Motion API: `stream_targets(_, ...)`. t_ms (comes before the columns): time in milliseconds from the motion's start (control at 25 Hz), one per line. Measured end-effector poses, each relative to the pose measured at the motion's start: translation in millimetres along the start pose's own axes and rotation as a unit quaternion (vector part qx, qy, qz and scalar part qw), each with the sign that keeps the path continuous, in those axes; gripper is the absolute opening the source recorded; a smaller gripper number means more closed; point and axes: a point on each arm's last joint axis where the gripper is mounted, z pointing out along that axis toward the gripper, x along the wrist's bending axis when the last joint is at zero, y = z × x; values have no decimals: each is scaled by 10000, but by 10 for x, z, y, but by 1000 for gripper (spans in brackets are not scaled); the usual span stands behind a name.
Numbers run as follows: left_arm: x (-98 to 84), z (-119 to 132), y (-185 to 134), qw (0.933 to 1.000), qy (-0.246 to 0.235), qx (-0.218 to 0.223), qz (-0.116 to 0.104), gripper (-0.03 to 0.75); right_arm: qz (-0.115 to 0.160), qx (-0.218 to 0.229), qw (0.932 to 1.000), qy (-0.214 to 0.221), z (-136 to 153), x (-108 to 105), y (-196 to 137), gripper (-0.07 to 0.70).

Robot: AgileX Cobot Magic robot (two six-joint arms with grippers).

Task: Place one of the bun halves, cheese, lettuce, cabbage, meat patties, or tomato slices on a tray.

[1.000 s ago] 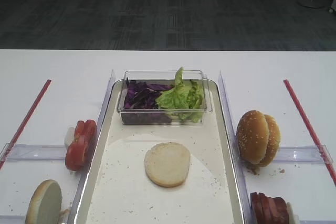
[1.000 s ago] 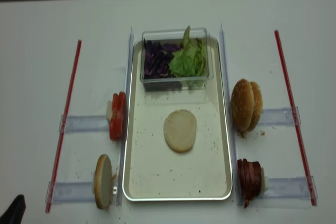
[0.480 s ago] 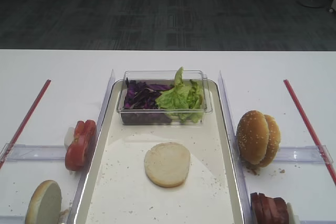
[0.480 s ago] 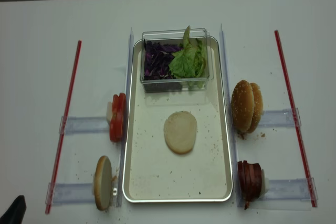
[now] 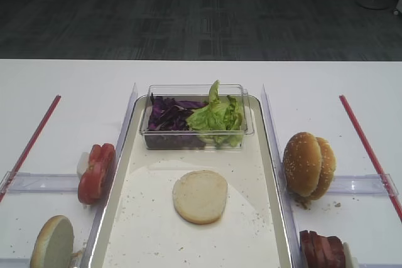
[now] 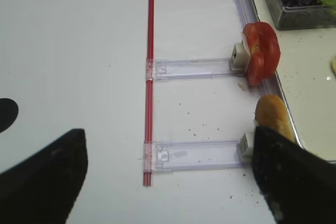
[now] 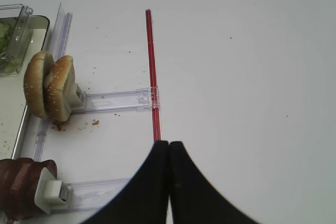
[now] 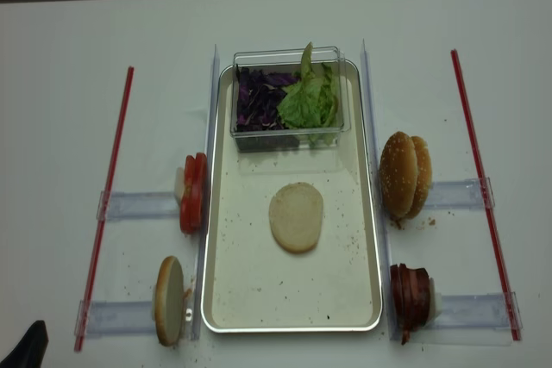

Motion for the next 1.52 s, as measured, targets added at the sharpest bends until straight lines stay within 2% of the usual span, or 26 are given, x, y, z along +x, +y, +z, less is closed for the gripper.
stream_targets(1520, 0, 0, 0, 10000, 0, 0, -8, 598, 0, 0, 10000, 0, 0, 0, 0, 36)
